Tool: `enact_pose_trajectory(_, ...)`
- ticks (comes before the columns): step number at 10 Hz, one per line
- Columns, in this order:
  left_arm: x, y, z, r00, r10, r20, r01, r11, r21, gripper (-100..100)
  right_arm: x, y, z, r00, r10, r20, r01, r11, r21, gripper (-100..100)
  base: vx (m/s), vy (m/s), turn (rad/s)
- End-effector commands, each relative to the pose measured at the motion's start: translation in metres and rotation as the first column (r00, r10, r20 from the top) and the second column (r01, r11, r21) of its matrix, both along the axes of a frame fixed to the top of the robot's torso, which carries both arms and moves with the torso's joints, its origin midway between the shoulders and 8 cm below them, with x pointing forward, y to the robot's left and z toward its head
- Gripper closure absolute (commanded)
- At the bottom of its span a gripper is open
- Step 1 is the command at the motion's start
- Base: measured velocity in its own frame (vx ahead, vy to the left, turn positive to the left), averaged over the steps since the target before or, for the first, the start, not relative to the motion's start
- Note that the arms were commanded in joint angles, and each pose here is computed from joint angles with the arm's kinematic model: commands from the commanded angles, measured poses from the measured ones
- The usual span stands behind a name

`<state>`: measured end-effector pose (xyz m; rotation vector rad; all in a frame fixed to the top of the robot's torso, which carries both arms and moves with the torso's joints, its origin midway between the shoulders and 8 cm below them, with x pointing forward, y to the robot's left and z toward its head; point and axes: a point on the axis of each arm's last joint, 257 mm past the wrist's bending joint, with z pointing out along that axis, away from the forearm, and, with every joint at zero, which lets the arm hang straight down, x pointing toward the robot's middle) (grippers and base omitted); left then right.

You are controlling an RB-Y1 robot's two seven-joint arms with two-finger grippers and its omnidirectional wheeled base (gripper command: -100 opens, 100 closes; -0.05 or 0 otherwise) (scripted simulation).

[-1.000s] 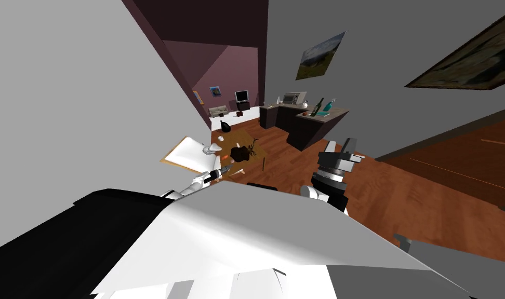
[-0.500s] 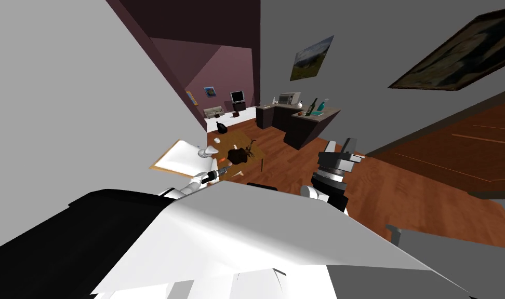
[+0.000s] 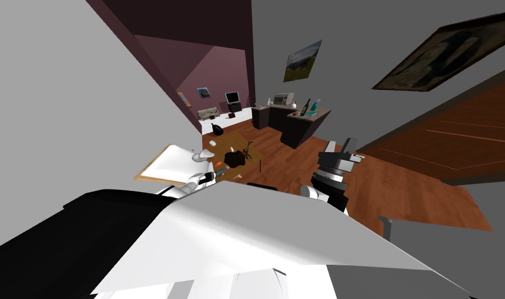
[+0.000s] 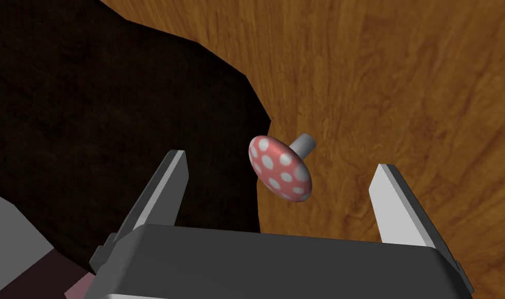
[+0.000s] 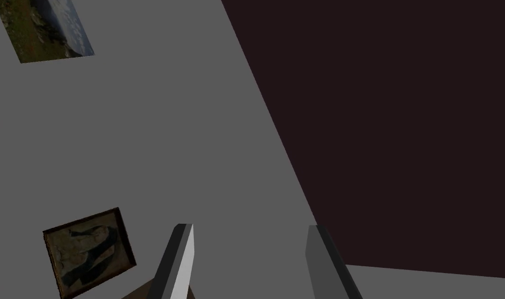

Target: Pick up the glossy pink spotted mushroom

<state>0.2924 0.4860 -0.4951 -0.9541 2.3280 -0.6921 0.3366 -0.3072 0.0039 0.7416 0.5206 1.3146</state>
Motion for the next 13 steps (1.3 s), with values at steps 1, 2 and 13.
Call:
enact_pose_trajectory(1,-0.008,0.011,-0.003,0.999,0.018,-0.029,-0.017,1.0,0.009,-100,0.0,0.0,0.0,1.0,0.0,0.0,0.0,1.0,0.0,0,0.045,0.013,-0.102)
enact_pose_trajectory(2,-0.008,0.011,-0.003,0.999,0.018,-0.029,-0.017,1.0,0.009,-100,0.0,0.0,0.0,1.0,0.0,0.0,0.0,1.0,0.0,0,0.037,0.011,-0.066)
enact_pose_trajectory(13,-0.022,0.052,-0.005,0.983,0.184,-0.018,-0.183,0.982,0.047,-100,0.0,0.0,0.0,1.0,0.0,0.0,0.0,1.0,0.0,0,-0.026,0.042,-0.201)
